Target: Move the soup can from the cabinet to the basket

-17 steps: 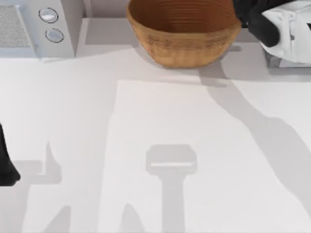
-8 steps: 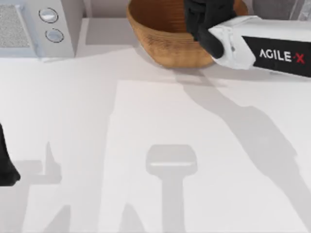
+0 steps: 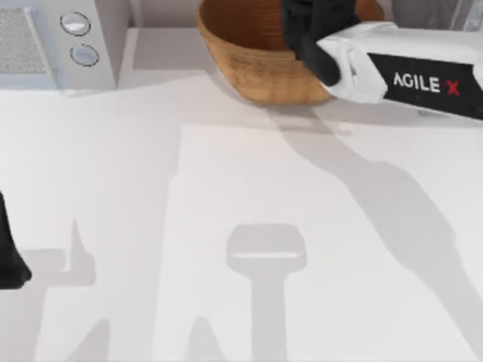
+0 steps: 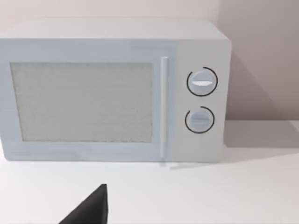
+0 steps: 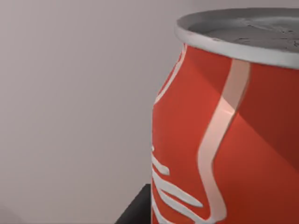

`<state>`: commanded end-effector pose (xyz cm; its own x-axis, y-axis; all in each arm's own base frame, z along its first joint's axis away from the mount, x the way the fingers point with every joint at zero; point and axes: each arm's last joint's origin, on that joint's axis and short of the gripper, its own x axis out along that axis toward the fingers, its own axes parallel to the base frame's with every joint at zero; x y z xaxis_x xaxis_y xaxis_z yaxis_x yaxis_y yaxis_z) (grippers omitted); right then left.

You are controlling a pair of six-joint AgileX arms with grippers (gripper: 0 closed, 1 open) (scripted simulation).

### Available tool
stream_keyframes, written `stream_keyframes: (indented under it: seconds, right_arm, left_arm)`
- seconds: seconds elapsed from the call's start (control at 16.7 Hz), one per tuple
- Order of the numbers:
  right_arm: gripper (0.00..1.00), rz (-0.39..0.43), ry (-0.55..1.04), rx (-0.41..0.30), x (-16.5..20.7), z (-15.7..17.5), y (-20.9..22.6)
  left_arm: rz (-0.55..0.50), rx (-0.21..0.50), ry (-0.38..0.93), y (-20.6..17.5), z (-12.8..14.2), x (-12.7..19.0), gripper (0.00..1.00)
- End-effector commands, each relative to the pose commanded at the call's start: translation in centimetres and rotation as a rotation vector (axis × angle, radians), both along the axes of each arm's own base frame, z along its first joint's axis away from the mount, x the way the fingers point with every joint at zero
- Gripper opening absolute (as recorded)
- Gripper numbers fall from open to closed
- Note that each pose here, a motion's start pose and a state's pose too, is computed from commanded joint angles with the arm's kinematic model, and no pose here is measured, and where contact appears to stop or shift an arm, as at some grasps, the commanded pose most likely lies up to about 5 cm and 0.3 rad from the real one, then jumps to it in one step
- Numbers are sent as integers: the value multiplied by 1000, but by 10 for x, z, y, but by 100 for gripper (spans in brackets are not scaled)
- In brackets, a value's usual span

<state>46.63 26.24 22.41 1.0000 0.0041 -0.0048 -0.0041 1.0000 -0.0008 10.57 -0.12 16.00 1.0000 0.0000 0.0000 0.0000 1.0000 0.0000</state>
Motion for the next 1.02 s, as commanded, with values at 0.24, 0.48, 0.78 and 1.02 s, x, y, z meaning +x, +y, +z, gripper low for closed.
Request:
stream_keyframes:
  seconds: [0.24, 0.48, 0.78, 1.02]
  right_arm:
    - [0, -1, -3, 1, 9, -3, 0]
    - [15, -1, -3, 1, 9, -3, 0]
    - [53, -1, -3, 1, 9, -3, 0]
    - [83, -1, -3, 1, 9, -3, 0]
  left_arm:
    - [0, 0, 0, 0, 0, 0, 100]
    - [0, 0, 0, 0, 0, 0, 100]
    - [0, 0, 0, 0, 0, 0, 100]
    - [0, 0, 0, 0, 0, 0, 100]
